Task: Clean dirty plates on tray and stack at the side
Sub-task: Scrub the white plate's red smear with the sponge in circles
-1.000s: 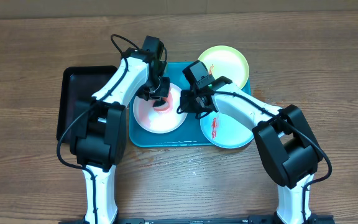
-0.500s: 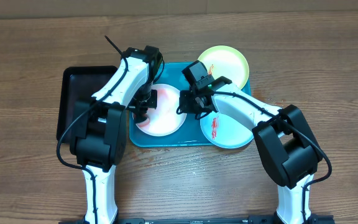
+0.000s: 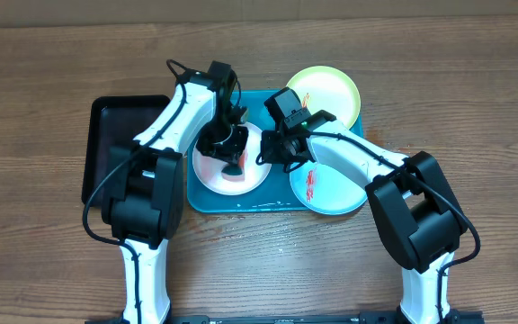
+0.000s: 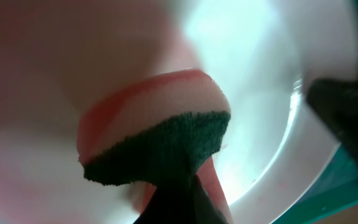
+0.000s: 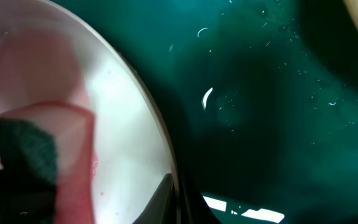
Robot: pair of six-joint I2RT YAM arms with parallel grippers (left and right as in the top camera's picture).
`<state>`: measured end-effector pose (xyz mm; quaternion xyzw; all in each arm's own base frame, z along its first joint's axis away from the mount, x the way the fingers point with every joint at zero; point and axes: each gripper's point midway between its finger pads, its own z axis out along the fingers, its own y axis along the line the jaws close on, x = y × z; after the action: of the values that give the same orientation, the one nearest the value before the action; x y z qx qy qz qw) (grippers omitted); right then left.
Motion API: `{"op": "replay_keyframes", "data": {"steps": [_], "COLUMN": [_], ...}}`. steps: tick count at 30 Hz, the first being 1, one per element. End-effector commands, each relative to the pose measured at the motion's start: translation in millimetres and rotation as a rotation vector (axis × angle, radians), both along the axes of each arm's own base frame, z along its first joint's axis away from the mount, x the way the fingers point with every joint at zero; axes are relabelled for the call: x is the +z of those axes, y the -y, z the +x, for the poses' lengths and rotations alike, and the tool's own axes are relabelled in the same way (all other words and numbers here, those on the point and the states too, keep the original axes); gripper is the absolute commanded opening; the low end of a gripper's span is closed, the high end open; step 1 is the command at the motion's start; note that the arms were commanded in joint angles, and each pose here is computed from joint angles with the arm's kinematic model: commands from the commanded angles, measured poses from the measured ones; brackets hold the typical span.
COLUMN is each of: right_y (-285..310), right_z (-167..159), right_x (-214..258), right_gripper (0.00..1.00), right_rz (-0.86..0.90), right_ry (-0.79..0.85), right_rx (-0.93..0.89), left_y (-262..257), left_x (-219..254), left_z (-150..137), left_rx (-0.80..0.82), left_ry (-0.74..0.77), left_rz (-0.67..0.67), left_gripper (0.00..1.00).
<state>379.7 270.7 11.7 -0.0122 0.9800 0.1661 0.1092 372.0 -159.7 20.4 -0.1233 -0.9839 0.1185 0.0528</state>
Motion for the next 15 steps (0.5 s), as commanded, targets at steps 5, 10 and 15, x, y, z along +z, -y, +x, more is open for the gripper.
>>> {"op": "replay_keyframes", "data": {"steps": [5, 10, 15], "right_y": [2.5, 2.5, 2.5], "right_z": [4.0, 4.0, 4.0], "right_x": [-1.2, -1.2, -1.2], "right_gripper": [0.04, 0.04, 0.04], "right_rz": [-0.010, -0.011, -0.011], "right_ry": [0.007, 0.007, 0.007], "right_rx": [-0.013, -0.014, -0.014], "left_y": [-11.4, -35.8, -75.3], "left_x": [-8.8, -7.0, 2.0], "left_z": [32.5, 61.1, 68.5], "left_rx": [0.086, 0.153, 0.190], "left_ry": [0.140, 0.273, 0.345], "left_rz": [0.129, 0.271, 0.501], "left_gripper": [0.04, 0.04, 0.04]}}
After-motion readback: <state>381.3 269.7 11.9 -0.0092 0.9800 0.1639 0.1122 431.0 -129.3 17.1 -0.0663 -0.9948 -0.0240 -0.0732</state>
